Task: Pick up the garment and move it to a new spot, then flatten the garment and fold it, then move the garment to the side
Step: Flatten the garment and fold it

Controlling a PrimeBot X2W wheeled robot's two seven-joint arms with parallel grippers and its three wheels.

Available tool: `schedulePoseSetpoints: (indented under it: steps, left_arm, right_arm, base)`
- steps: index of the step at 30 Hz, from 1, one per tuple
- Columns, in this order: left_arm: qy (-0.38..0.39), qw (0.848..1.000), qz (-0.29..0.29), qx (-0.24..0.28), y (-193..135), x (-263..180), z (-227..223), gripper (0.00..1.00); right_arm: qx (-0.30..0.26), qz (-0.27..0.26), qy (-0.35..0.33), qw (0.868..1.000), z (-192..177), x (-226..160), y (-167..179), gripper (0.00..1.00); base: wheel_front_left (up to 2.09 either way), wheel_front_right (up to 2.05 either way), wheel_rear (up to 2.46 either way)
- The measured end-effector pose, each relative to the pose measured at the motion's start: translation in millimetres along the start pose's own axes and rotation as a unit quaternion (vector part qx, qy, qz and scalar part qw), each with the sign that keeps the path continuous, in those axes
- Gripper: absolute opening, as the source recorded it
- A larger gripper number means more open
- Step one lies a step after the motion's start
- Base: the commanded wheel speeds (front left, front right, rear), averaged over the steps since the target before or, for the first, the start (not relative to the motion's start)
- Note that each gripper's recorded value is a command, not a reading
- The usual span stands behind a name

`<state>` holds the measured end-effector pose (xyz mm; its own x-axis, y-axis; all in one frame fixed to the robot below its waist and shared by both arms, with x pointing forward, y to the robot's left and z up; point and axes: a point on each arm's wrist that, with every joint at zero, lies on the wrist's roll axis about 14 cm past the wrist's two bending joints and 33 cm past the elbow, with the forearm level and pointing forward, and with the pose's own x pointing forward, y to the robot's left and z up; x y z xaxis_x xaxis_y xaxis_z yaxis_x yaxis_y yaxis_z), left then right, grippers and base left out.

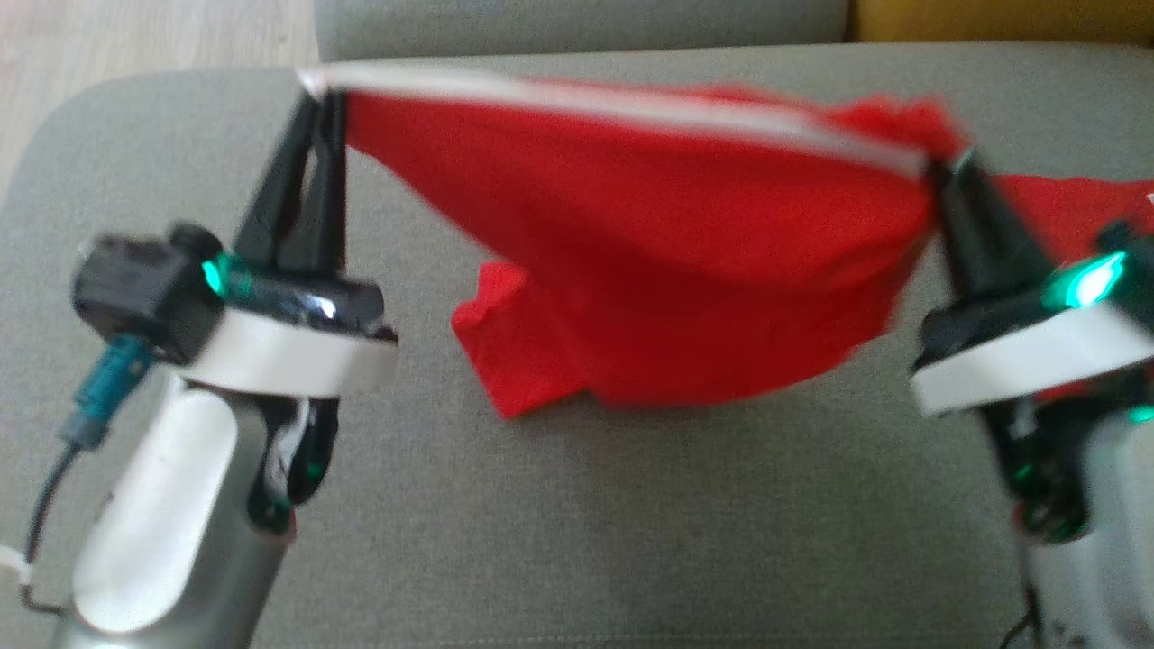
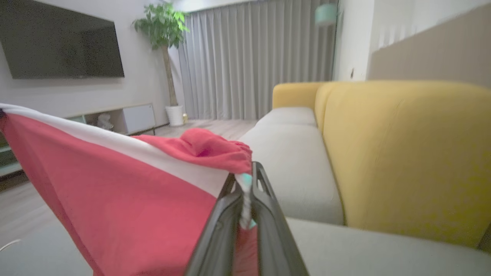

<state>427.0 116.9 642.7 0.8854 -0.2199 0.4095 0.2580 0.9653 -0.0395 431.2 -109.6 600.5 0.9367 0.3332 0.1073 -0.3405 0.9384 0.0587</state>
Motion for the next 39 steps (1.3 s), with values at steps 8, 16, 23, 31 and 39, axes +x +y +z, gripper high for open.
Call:
schedulePoseSetpoints:
  steps: [8,16,23,31,39]
  left_arm:
    - [-0.095,0.995,-0.027,0.010,-20,19,77,0.00]
    - [-0.081,0.996,-0.037,0.006,-28,21,73,0.00]
    - [-0.053,0.998,-0.040,-0.007,-24,59,44,0.00]
    - [-0.044,0.998,-0.039,0.001,-12,141,24,0.00]
    - [-0.010,1.000,0.001,0.005,6,175,14,0.00]
  right_arm:
    - [-0.049,-0.020,-0.101,0.993,95,-16,-7,0.00]
    - [-0.043,-0.035,-0.089,0.994,97,-22,-13,0.00]
    - [-0.005,-0.033,-0.058,0.998,75,12,-25,0.00]
    - [0.023,-0.014,-0.092,0.995,95,103,-38,0.00]
    - [0.030,-0.010,-0.105,0.994,94,144,-33,0.00]
  base:
    - [0.00,0.00,0.00]
    - [0.00,0.00,0.00]
    - [0.00,0.00,0.00]
    - [0.00,0.00,0.00]
    - [0.00,0.00,0.00]
